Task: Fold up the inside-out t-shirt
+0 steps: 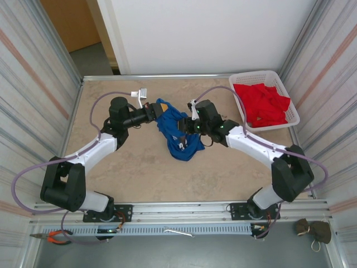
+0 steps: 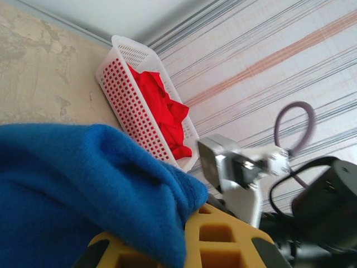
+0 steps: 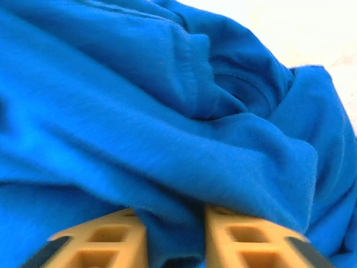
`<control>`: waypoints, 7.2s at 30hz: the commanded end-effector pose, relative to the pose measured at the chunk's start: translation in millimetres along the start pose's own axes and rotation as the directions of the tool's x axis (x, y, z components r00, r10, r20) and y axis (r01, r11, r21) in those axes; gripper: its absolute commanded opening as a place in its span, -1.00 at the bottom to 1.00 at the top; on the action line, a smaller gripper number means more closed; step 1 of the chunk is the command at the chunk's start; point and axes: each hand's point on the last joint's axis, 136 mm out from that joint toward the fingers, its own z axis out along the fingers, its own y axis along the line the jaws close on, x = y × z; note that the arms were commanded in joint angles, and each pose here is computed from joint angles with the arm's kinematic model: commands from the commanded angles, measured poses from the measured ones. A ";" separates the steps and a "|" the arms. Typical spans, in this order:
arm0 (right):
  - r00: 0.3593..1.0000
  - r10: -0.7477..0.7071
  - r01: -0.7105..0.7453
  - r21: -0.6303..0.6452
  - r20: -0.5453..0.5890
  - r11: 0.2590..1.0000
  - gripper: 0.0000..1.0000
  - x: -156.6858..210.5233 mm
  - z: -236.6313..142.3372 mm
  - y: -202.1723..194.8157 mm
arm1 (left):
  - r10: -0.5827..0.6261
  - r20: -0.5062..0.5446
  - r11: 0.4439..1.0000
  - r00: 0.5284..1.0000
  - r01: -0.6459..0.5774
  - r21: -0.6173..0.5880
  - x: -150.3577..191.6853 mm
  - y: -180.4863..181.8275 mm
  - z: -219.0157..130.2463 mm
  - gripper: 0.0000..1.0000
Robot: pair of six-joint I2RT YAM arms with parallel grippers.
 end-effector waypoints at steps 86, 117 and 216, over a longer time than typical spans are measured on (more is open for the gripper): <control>0.992 0.082 -0.033 -0.428 0.095 0.903 -1.00 -36.2 -92.9 12.5 | 0.559 -0.277 0.785 0.782 -0.606 -0.128 85.9 -28.2 51.4 0.38; 0.963 0.241 -0.203 -0.258 0.124 0.945 0.17 -43.3 -89.7 -37.0 | 0.307 -0.063 0.902 0.950 -0.269 0.337 28.0 -91.0 18.5 -1.00; 0.971 -0.035 -0.061 -0.388 -0.236 0.920 0.09 78.0 -1.7 89.2 | -0.044 0.192 0.934 0.980 0.109 -0.341 39.8 73.6 -86.4 0.46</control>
